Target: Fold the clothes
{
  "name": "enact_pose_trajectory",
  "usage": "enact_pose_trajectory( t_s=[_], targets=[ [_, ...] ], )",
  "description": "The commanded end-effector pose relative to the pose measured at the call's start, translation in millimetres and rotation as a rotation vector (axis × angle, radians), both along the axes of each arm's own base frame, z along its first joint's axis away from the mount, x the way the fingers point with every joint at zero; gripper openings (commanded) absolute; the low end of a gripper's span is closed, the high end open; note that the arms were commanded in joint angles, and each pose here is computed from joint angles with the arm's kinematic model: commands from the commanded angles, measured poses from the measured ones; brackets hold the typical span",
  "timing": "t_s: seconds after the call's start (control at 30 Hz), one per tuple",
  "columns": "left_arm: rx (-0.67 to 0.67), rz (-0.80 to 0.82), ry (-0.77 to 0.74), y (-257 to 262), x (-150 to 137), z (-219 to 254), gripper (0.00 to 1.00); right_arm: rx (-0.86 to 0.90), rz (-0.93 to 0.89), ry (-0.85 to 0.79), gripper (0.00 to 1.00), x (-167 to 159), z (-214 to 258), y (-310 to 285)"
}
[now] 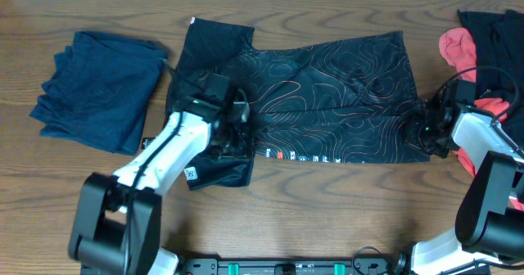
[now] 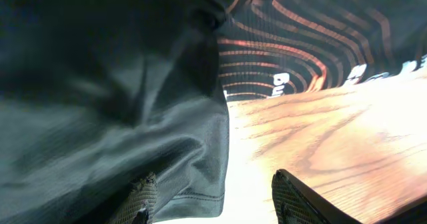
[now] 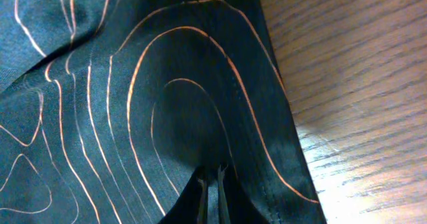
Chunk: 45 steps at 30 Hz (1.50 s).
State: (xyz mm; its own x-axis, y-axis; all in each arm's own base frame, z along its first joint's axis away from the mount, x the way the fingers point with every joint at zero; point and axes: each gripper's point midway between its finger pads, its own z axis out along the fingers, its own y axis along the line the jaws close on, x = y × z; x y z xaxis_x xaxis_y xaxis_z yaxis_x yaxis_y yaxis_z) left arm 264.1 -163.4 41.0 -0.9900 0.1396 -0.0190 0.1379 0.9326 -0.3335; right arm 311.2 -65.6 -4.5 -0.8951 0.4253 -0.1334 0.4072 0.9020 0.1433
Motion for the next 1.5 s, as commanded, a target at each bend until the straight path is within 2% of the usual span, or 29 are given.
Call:
enact_pose_trajectory(
  t_s=[0.0,0.13,0.23,0.43,0.53,0.77,1.07,1.13,1.2,1.23,1.4,1.43,1.47],
  targets=[
    [0.061,-0.026,0.043,6,-8,-19,0.58,0.005,0.02,0.055,0.07,-16,-13,6],
    [0.096,-0.026,0.087,10,-13,-32,0.57,0.003,0.02,0.051,0.07,-15,-13,6],
    [0.103,-0.027,0.113,11,-18,-35,0.5,0.002,0.02,0.048,0.07,-15,-13,6],
    [0.117,-0.031,0.147,14,-26,-35,0.5,0.002,0.02,0.048,0.07,-15,-13,6],
    [0.119,-0.038,0.152,13,-29,-35,0.43,0.0,0.02,0.049,0.07,-15,-13,5],
    [0.13,-0.129,0.138,-4,-40,-35,0.43,-0.003,0.019,0.049,0.08,-15,-13,5],
    [0.239,-0.195,0.079,-6,-43,-39,0.42,-0.007,0.018,0.05,0.08,-15,-13,4],
    [0.257,-0.188,0.071,-3,-41,-40,0.37,-0.007,0.018,0.051,0.08,-15,-13,4],
    [0.269,-0.188,0.062,-1,-40,-40,0.21,-0.006,0.018,0.055,0.08,-16,-13,4],
    [0.266,-0.187,0.059,-2,-39,-40,0.19,-0.005,0.018,0.057,0.08,-17,-13,4],
    [0.262,-0.186,0.05,-3,-38,-42,0.19,-0.004,0.018,0.061,0.08,-18,-13,4],
    [0.262,-0.186,0.05,-3,-38,-42,0.1,-0.004,0.018,0.061,0.08,-18,-13,4],
    [0.263,-0.186,0.05,-2,-38,-43,0.06,-0.004,0.018,0.062,0.08,-18,-13,4]
  ],
)
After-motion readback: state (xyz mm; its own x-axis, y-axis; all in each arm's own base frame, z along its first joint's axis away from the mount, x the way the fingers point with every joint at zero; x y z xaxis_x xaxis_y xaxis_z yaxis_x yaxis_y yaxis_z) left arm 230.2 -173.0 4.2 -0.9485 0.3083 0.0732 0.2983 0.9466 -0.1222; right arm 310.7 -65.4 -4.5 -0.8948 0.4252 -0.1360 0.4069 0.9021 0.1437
